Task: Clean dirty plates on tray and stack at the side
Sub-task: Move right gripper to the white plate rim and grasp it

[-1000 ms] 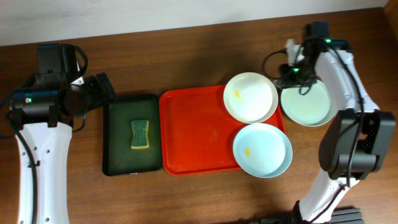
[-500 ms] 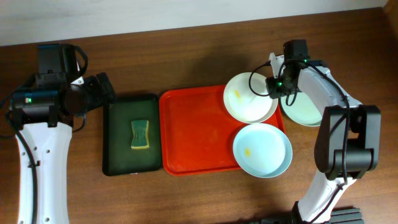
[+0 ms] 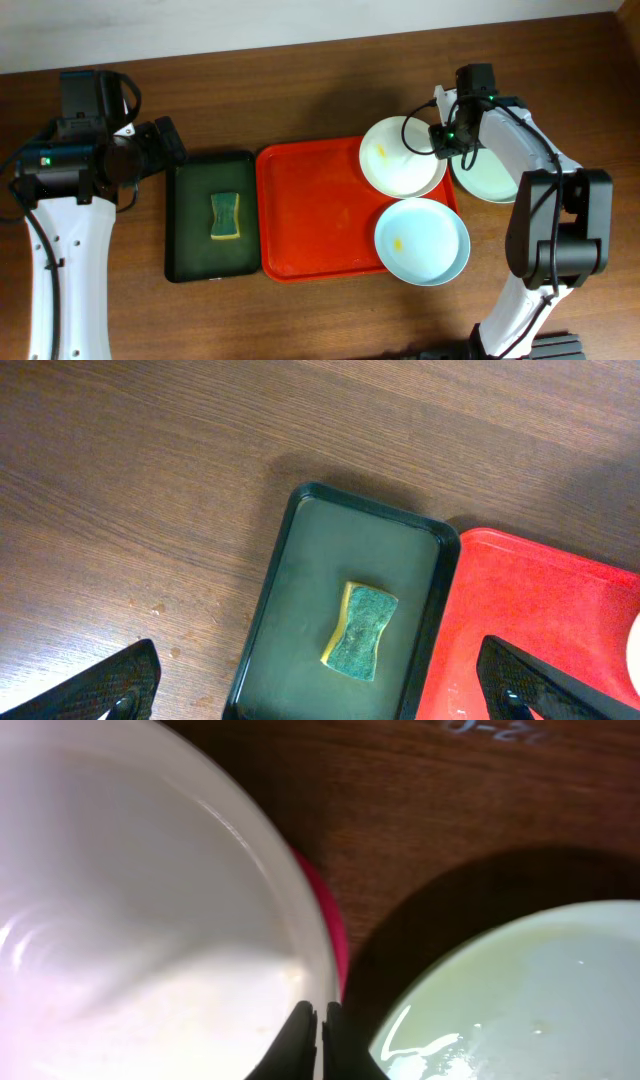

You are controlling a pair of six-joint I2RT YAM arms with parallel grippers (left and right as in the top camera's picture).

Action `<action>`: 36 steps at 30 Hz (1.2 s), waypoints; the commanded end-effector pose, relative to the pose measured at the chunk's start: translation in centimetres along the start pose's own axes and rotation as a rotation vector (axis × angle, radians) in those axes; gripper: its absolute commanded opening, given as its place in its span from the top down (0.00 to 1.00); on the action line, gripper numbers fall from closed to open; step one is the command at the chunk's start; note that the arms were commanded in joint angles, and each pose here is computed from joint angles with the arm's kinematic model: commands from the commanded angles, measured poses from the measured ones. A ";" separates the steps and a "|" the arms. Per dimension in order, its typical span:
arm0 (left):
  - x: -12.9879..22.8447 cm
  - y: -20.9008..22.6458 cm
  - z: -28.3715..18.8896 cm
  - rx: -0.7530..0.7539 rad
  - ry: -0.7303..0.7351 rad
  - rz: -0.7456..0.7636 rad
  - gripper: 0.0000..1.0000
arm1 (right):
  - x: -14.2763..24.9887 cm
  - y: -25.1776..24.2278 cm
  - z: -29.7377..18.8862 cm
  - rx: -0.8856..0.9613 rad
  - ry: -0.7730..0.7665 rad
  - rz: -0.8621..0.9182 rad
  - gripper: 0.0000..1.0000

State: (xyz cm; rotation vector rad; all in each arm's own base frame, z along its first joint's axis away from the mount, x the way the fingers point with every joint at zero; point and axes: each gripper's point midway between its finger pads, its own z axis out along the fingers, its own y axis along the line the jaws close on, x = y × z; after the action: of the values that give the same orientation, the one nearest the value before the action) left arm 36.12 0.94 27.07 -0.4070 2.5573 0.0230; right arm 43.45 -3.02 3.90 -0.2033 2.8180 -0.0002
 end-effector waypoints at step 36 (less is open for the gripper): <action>-0.2 -0.1 -0.2 -0.002 -0.011 -0.010 0.01 | -0.4 -0.8 0.6 0.007 0.030 0.028 0.76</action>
State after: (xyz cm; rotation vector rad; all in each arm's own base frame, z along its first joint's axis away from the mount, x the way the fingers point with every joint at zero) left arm 36.12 0.85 27.07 -0.4036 2.5578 0.0220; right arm 44.24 -3.19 4.46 -0.1602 2.8268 0.0293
